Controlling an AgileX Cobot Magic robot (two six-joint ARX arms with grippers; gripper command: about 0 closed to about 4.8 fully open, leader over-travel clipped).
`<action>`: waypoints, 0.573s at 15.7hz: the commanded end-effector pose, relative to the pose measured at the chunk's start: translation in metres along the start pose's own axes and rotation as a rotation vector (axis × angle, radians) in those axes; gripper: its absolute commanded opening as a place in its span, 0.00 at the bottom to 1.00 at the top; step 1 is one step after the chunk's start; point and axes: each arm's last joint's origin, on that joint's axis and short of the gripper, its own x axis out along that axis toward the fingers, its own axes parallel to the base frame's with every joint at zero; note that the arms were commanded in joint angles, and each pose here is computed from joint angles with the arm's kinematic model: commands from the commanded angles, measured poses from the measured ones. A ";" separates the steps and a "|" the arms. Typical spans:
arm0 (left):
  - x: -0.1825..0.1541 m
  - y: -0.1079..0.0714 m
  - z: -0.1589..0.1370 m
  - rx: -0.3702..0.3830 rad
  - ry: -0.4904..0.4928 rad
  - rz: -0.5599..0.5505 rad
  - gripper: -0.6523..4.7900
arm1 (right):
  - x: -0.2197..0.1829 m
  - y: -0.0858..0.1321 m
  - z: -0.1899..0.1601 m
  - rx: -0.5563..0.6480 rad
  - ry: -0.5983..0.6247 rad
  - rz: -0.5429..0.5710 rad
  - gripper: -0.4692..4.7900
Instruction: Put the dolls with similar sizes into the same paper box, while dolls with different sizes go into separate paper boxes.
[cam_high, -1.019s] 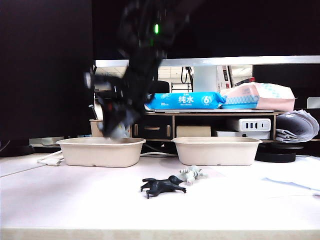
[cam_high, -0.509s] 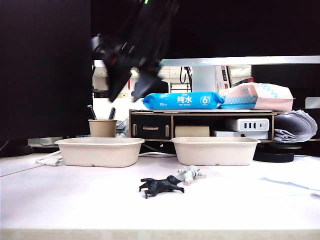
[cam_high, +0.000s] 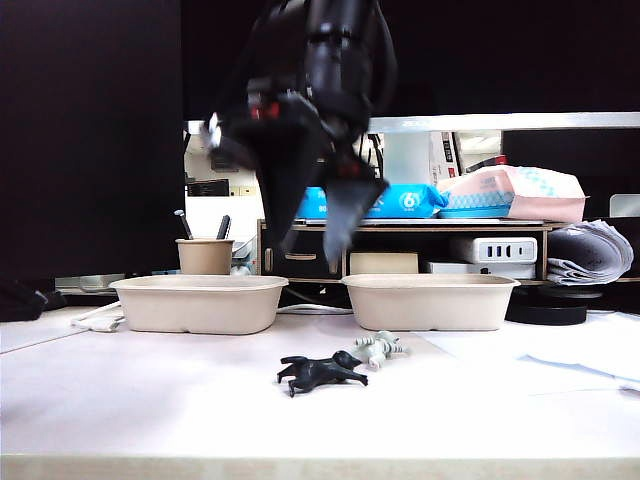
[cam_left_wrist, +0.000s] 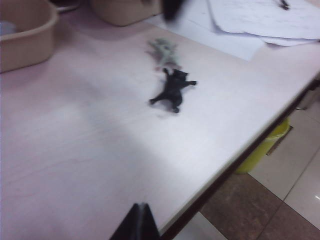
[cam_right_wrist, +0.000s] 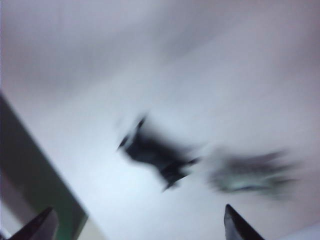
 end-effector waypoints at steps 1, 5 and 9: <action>0.000 0.000 0.001 0.004 -0.010 0.000 0.11 | 0.020 0.011 -0.008 -0.066 0.086 0.016 0.91; 0.000 0.000 0.001 0.005 -0.011 -0.002 0.11 | 0.039 0.026 -0.008 -0.179 0.155 -0.042 0.91; 0.000 0.000 0.001 0.005 -0.010 -0.001 0.11 | 0.048 0.031 -0.005 -0.284 0.136 -0.059 0.90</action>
